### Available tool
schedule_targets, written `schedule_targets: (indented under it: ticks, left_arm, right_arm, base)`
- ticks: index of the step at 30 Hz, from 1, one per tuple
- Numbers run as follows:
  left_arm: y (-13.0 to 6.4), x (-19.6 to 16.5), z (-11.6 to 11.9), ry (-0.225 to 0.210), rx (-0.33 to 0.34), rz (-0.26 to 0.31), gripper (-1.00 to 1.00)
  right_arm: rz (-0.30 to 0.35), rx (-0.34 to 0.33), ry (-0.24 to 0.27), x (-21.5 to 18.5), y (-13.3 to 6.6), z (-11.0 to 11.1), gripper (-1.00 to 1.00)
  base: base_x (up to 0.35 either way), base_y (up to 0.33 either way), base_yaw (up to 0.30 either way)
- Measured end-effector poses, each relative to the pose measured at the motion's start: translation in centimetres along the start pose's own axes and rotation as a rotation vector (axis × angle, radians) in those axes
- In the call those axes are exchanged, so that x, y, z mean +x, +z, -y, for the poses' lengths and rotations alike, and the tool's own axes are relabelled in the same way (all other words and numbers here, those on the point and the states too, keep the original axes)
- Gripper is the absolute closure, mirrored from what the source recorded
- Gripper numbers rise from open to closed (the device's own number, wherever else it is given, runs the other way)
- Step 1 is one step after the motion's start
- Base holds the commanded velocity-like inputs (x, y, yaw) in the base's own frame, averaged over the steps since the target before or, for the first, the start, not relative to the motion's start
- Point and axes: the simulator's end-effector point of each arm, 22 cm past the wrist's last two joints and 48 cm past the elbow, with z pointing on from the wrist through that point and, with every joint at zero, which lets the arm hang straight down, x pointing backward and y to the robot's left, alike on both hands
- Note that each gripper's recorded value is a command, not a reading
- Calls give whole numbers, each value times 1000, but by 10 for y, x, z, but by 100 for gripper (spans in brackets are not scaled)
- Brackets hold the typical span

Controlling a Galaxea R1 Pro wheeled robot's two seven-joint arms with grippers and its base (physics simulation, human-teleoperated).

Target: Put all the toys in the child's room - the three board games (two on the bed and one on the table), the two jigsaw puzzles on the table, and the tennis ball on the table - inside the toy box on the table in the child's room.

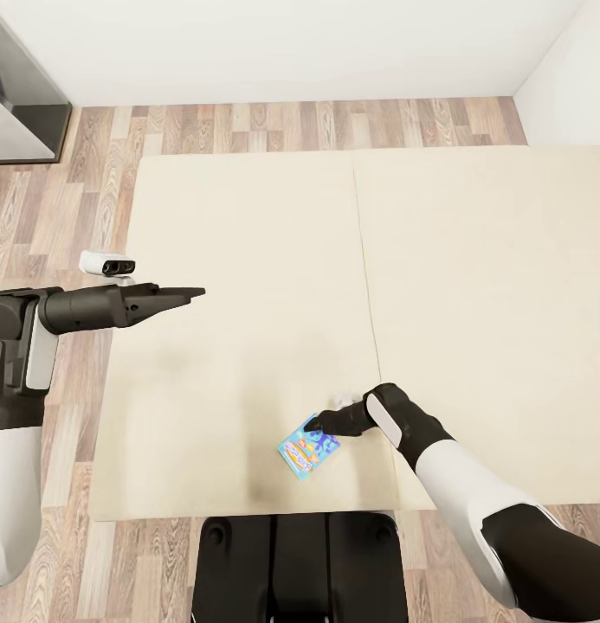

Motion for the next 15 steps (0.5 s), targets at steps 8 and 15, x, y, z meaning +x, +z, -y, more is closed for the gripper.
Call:
schedule_targets:
  ticks: [8, 15]
  left_arm:
    - [0, 0, 0, 0, 1, 0, -100]
    - [0, 0, 0, 0, 1, 0, -100]
  right_arm:
    - [-4, -3, 3, 1, 0, 0, -100]
    - [-14, -5, 17, 4, -1, 4, -100]
  base:
    - [0, 0, 0]
    - [0, 0, 0]
